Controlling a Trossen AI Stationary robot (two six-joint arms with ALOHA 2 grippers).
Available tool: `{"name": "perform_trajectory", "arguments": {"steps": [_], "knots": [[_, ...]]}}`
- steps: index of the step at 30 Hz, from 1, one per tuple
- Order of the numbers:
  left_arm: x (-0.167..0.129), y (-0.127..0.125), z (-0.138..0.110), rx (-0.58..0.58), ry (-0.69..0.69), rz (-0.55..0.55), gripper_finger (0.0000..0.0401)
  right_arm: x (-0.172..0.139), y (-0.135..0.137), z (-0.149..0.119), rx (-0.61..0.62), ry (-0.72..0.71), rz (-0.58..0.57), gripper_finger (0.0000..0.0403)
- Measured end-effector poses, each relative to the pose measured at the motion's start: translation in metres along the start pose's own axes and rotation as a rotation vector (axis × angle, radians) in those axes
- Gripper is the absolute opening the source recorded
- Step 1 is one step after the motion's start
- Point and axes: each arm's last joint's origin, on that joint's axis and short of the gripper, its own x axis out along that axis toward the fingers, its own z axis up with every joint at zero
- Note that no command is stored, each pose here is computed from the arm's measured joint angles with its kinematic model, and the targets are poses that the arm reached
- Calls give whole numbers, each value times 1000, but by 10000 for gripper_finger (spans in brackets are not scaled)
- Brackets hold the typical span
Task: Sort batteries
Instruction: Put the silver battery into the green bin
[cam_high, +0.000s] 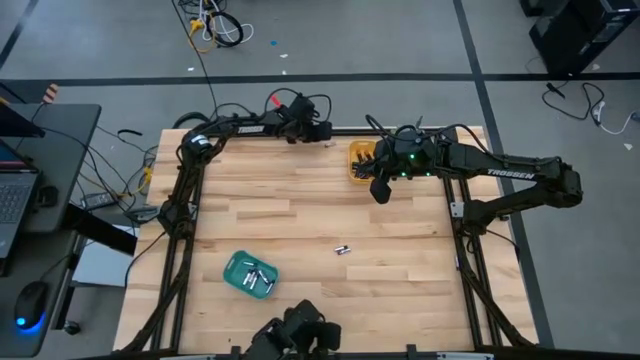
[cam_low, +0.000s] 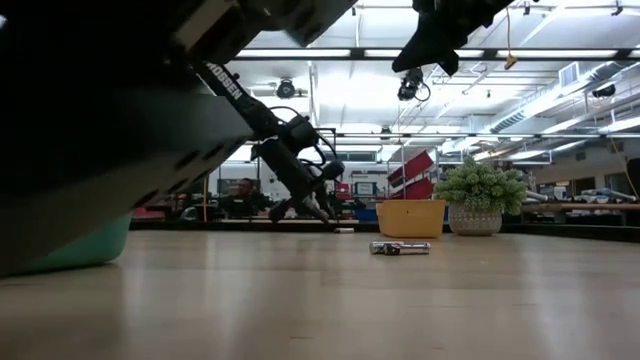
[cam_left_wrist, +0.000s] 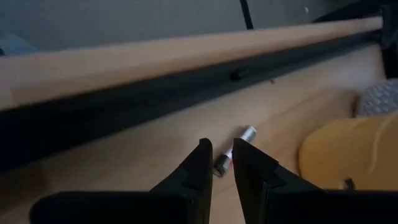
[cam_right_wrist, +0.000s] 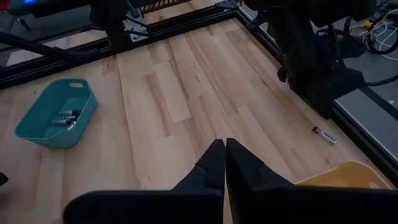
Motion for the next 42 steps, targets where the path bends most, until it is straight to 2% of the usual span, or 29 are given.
{"name": "perform_trajectory", "arguments": {"steps": [5, 7, 14, 18, 21, 24, 26, 29, 32, 37, 42], "knots": [[1, -2, -2, 23, 58, -70, 61, 0, 0, 0, 0, 0, 0, 1], [1, -3, 0, 33, 41, -87, 61, 0, 0, 0, 0, 0, 0, 2], [1, -17, 10, 86, -164, -115, 61, 0, 0, 0, 4, 0, 1, 1], [-1, -24, 16, 104, -249, -167, 61, 0, 0, 0, 12, 0, 1, 4], [-4, -29, 21, 108, -297, -226, 61, 0, 0, 0, 12, 0, 1, 4], [-6, -35, 22, 54, -239, -362, 61, 0, 0, 0, 12, 0, 1, 3], [-7, -40, 21, 71, -231, -410, 61, 0, 1, 0, 17, 1, 3, 1], [-6, -44, 17, 144, -233, -412, 61, 0, 2, 0, 14, 2, 8, 0], [-4, -41, 13, 203, -166, -410, 61, 0, 3, -1, 11, 2, 12, 2], [1, -18, 3, 67, -8, -219, 57, 0, 3, -1, 11, 1, 12, 1], [1, -4, 0, 92, 61, -131, 53, 0, 4, 0, 11, -7, 15, 2]]}}
